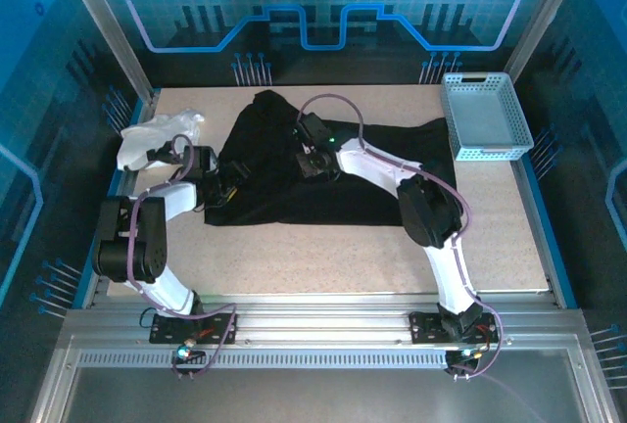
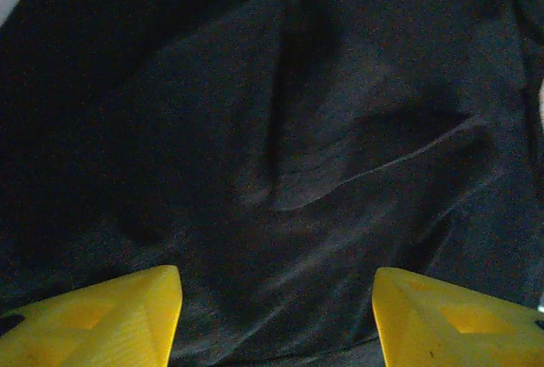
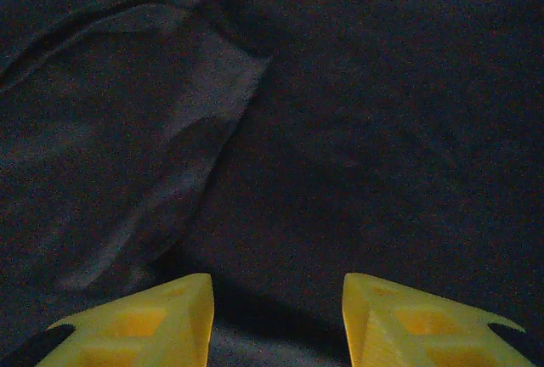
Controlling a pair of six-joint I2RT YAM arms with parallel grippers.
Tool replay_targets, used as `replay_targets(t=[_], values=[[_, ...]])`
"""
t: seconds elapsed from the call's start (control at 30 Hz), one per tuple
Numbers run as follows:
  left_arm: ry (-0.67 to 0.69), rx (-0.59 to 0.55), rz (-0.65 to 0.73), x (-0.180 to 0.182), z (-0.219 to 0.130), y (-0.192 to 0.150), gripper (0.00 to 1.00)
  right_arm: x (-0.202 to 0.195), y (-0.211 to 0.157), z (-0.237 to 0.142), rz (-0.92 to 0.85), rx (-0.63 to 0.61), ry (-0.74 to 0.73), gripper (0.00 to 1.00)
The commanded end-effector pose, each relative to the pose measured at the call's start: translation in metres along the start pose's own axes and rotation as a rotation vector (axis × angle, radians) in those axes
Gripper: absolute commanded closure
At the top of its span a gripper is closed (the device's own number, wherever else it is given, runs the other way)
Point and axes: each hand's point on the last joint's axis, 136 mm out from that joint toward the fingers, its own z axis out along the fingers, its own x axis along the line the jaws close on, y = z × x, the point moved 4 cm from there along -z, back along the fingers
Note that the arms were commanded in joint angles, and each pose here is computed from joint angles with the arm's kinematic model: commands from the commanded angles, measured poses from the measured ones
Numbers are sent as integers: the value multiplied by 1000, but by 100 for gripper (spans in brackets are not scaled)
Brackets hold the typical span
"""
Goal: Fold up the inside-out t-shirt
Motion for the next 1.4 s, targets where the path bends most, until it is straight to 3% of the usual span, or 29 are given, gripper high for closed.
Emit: replay_targets(t=[0.0, 0.5, 0.67, 1.03, 1.13, 1.37], values=[[-39, -38, 40, -27, -2, 14, 38, 0, -6, -6, 5, -30, 36, 55], [111, -17, 92, -19, 39, 28, 44, -14, -23, -15, 9, -14, 26, 53], [106, 14, 87, -18, 51, 26, 57, -17, -25, -17, 13, -15, 21, 53], [77, 12, 110, -32, 57, 38, 95, -23, -28, -20, 18, -17, 11, 53], [60, -7, 111, -41, 53, 47, 100, -24, -28, -23, 17, -19, 8, 53], [21, -64, 63, -58, 51, 82, 100, -30, -31, -30, 18, -22, -7, 52]])
